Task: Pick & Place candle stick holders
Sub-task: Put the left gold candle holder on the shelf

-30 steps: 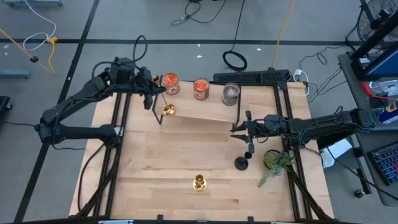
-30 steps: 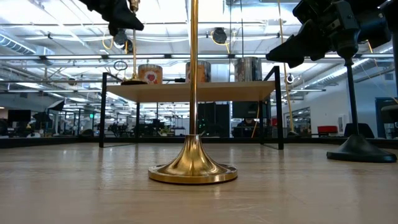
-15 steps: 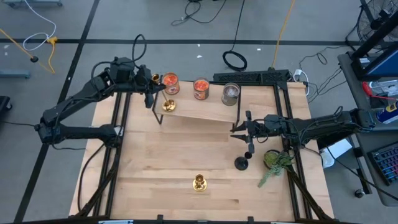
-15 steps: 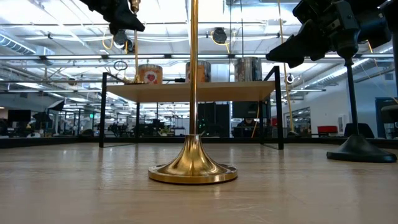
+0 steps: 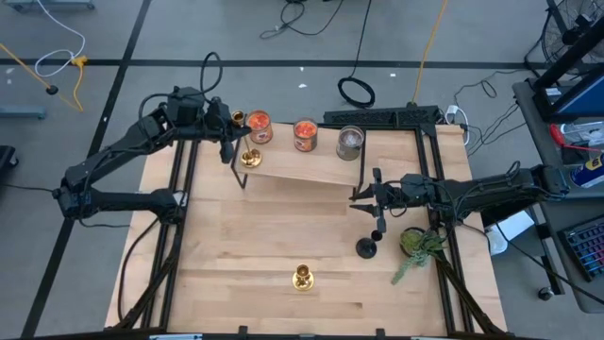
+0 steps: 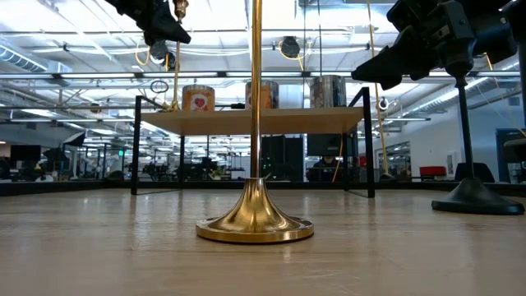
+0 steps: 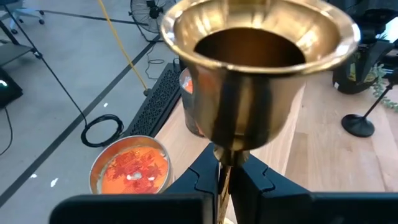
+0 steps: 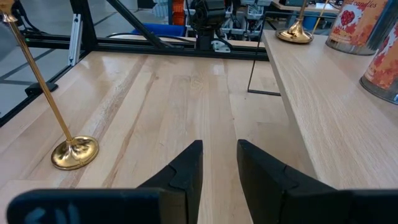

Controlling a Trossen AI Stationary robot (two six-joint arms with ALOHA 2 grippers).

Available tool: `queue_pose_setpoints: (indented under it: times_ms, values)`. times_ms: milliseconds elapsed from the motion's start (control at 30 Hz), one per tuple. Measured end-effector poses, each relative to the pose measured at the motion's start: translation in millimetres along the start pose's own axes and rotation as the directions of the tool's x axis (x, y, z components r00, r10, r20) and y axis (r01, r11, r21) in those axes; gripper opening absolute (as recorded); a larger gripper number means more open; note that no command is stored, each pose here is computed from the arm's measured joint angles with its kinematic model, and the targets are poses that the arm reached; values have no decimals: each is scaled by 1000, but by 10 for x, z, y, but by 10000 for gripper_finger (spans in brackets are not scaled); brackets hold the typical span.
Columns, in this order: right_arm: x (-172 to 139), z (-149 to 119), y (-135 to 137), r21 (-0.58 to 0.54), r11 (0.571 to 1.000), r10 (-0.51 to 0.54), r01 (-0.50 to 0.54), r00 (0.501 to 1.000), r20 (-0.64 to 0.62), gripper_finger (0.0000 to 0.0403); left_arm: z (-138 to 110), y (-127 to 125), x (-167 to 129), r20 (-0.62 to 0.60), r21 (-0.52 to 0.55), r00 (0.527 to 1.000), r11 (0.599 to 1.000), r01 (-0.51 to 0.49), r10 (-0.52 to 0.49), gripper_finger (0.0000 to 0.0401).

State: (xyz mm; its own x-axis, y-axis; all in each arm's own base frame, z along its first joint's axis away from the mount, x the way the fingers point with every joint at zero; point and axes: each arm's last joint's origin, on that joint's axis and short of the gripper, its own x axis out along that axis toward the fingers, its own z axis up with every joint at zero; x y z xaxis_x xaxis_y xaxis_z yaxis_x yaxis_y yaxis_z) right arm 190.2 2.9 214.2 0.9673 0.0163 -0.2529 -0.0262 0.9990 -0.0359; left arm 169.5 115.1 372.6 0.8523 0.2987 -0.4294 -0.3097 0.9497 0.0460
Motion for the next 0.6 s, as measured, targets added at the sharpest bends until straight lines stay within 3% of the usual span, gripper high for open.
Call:
queue_pose_setpoints:
  times_ms: [600]
  values:
    - [0,0,0,0,1000,0,0,1000,0,95,1,2,0,1,-2,1000,1000,-7,7,37]
